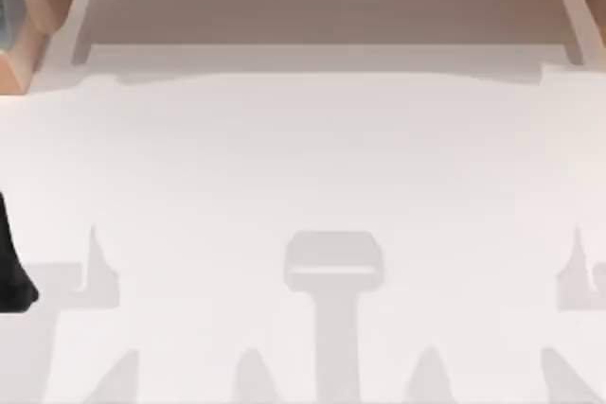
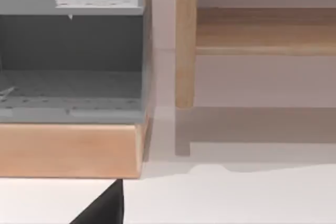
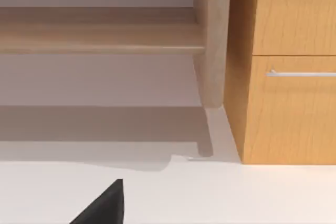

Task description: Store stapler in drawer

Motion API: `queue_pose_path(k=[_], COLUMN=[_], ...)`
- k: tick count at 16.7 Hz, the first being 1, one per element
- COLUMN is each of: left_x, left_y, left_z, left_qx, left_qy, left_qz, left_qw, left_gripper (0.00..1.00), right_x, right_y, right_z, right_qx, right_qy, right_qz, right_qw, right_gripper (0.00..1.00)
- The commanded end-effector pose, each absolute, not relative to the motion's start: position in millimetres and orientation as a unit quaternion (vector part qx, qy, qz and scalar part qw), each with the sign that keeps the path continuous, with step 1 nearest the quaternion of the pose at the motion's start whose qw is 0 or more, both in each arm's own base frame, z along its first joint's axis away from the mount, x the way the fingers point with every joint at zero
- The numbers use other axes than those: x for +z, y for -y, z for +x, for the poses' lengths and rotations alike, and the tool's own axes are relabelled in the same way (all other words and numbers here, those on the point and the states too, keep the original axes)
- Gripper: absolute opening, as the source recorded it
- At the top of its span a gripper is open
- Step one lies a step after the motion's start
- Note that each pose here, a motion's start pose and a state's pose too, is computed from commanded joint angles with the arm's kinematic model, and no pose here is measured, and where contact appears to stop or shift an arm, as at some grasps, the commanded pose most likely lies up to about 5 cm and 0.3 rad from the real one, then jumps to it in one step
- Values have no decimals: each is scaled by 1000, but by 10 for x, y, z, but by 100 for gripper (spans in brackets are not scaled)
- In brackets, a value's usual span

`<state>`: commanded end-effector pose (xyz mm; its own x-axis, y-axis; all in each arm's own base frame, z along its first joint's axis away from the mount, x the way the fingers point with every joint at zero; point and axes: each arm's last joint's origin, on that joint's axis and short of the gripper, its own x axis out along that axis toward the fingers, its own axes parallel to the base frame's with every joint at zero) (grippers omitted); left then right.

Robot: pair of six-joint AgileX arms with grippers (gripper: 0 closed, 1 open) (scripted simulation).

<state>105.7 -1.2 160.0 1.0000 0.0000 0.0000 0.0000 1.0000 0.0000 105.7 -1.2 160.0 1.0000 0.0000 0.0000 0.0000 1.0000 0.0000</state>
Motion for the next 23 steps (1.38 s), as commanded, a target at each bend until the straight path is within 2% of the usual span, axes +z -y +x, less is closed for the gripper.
queue_pose_path(k=[5, 11, 17, 20, 23], left_x=[1600, 1600, 1600, 1600, 1600], left_y=[12, 12, 12, 12, 12], left_z=[1057, 1057, 1057, 1057, 1057], left_qx=[0, 0, 0, 0, 0], left_qy=[0, 0, 0, 0, 0], left_qz=[0, 0, 0, 0, 0], left_qw=[1000, 1000, 1000, 1000, 1000], left_gripper=[100, 100, 100, 100, 100], right_x=[1742, 2358, 2648, 2434, 2001], right_y=[31, 143, 504, 816, 1163], right_z=[1072, 1392, 2418, 3033, 3534], right_qx=[-7, -23, -18, -10, -3], right_qy=[14, 38, 24, 13, 4], right_qz=[-28, -185, -398, -496, -578], right_qw=[1000, 982, 917, 868, 816], right_gripper=[100, 100, 100, 100, 100])
